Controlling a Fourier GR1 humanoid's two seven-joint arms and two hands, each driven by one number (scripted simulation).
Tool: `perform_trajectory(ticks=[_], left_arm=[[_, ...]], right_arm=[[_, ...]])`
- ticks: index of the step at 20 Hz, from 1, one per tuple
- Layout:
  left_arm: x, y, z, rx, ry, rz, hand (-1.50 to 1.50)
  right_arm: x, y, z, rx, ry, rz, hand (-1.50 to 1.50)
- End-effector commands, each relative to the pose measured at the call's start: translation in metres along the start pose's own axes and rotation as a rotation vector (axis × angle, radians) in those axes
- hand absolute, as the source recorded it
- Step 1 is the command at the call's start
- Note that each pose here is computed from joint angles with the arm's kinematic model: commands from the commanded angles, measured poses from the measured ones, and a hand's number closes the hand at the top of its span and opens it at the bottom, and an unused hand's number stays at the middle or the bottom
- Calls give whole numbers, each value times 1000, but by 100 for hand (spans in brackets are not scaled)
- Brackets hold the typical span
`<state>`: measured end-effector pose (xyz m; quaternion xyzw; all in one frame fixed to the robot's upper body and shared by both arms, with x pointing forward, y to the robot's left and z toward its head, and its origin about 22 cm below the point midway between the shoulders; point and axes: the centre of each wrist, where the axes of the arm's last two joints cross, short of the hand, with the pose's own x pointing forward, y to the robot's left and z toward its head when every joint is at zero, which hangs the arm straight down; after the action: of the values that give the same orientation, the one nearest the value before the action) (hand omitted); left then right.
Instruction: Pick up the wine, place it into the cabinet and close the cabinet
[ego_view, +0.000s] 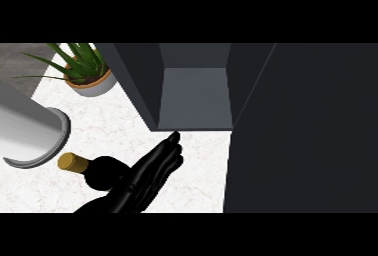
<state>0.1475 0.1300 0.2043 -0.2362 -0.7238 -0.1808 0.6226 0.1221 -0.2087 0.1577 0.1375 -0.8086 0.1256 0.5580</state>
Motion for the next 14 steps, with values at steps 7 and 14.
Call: perform_trajectory(ticks=[7,14], left_arm=[[23,-22,31,41,15,24,-150],[24,-16,20,84,-20,-26,-150]], right_arm=[[43,5,21,-3,-52,-2,-150],[58,11,26,-7,-38,0,-150]])
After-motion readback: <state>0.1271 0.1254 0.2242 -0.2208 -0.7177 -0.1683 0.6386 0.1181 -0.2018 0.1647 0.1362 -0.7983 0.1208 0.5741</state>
